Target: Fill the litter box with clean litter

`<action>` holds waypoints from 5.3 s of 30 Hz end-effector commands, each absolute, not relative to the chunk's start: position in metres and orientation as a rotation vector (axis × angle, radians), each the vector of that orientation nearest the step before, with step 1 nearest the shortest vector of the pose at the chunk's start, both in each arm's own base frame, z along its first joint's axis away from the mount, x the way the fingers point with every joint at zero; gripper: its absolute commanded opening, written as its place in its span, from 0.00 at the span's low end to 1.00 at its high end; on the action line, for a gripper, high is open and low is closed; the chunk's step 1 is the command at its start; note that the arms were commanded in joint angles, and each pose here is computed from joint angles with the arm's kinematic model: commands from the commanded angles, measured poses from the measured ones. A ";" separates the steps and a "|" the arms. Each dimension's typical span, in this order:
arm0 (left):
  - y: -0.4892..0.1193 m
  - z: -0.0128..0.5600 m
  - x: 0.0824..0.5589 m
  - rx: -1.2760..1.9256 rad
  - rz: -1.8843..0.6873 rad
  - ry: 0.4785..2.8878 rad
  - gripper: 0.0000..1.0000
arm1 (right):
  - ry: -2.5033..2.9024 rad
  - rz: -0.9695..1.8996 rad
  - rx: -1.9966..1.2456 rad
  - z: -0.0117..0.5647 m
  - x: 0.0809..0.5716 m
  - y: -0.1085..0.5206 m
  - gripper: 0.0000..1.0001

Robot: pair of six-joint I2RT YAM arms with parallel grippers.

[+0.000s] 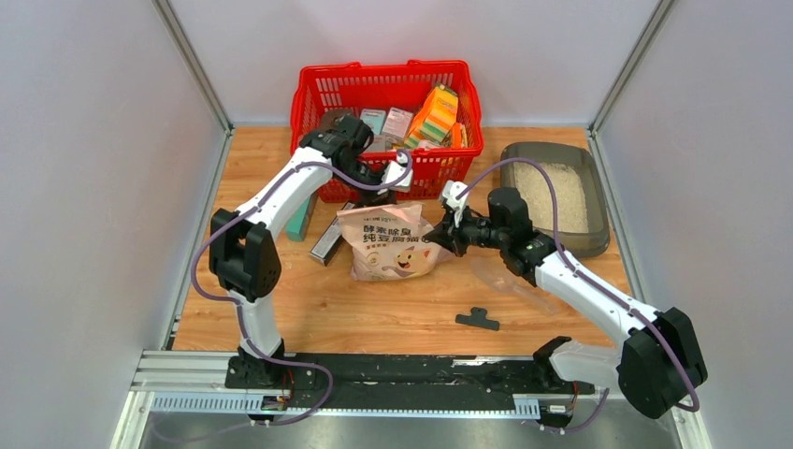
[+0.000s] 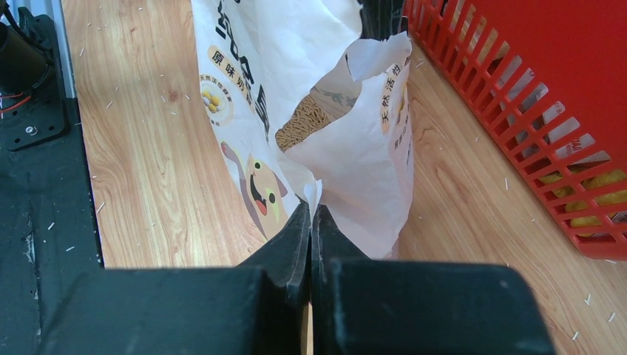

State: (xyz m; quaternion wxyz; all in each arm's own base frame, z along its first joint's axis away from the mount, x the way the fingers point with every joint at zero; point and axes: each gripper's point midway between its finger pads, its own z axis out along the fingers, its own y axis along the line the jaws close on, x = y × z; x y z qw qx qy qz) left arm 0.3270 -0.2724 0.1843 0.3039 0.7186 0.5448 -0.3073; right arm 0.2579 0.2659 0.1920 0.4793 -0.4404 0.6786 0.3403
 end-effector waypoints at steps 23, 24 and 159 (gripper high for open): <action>-0.338 0.218 0.315 1.634 -1.083 1.432 0.00 | 1.581 0.838 -1.004 0.222 0.270 0.271 0.00; -0.338 0.220 0.314 1.626 -1.088 1.435 0.00 | 1.580 0.839 -1.002 0.223 0.271 0.272 0.00; -0.307 0.223 0.390 1.230 -0.849 1.734 0.00 | 1.621 0.863 -1.141 0.201 0.308 0.253 0.34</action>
